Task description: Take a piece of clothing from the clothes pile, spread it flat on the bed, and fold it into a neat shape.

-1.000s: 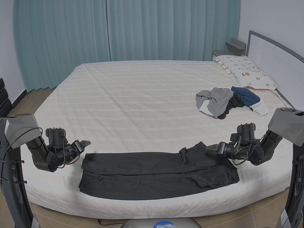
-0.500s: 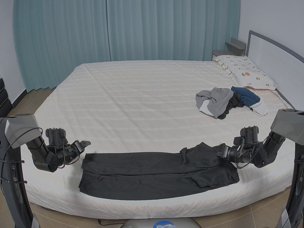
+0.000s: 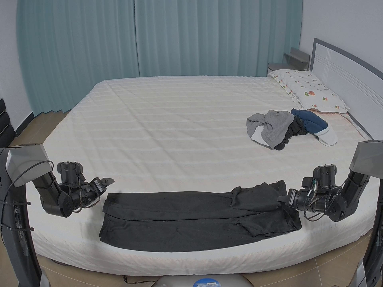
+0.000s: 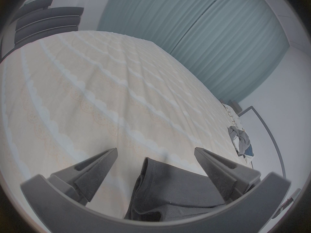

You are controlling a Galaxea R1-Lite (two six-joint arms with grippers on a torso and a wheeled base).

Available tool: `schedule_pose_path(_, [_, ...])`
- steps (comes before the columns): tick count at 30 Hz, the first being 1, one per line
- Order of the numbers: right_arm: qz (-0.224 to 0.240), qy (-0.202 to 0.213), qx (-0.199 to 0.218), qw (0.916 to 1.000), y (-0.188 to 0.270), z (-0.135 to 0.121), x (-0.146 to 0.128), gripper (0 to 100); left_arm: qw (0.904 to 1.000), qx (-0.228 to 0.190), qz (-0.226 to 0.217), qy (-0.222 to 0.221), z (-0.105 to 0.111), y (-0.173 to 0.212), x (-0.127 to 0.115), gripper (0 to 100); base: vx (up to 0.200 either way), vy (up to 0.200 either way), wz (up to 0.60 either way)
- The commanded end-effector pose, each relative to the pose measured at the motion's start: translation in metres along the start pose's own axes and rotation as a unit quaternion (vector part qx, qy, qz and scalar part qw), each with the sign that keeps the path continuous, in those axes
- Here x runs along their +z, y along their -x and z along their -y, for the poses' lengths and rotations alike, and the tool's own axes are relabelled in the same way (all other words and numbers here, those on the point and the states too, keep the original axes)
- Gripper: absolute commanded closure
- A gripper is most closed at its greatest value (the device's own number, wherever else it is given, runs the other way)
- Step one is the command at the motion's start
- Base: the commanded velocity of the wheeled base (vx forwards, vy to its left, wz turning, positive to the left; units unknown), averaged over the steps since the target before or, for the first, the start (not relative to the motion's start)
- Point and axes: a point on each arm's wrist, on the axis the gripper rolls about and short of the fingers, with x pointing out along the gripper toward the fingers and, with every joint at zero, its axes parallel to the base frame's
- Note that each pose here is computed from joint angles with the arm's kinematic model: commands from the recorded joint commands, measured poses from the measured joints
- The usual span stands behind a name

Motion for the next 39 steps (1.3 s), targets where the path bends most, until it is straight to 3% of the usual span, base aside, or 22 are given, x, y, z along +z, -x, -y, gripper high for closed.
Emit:
schedule_pose_path(1, [-0.016,-0.005,-0.007,0.9998,0.002,0.006,-0.015,100,1.0000,0.000,0.001,0.000,0.001,0.002,0.001,0,0.000,0.000,0.00])
schedule_pose_path(7, [-0.022,-0.009,-0.013,0.9996,0.004,0.009,-0.019,100,1.0000,-0.004,0.004,-0.001,0.005,0.012,0.005,0,0.000,0.000,0.00])
schedule_pose_path(8, [-0.013,-0.012,-0.013,0.9998,0.003,0.010,-0.015,0,1.0000,-0.006,0.007,-0.001,0.008,0.018,0.006,0,0.000,0.000,0.00])
schedule_pose_path(18, [0.041,-0.086,0.003,0.9954,0.024,-0.007,0.007,0,0.9995,0.003,-0.028,-0.009,0.028,0.049,0.004,0,0.000,0.000,0.00])
schedule_pose_path(24, [0.055,-0.148,-0.048,0.9864,0.033,-0.014,-0.007,0,0.9970,0.015,-0.072,-0.023,0.042,0.064,-0.019,0,0.000,0.000,0.00])
schedule_pose_path(28, [0.053,-0.166,-0.059,0.9829,0.034,-0.015,-0.013,0,0.9952,0.036,-0.089,-0.020,0.038,0.065,-0.031,0,0.000,0.000,0.00])
schedule_pose_path(33, [0.056,-0.180,-0.065,0.9799,0.039,-0.020,-0.016,0,0.9939,0.080,-0.075,0.000,0.030,0.052,-0.038,0,0.000,0.000,0.00])
schedule_pose_path(39, [0.052,-0.183,-0.064,0.9797,0.040,-0.037,-0.025,0,0.9948,0.075,-0.068,0.009,0.032,0.050,-0.037,0,0.000,0.000,0.00])
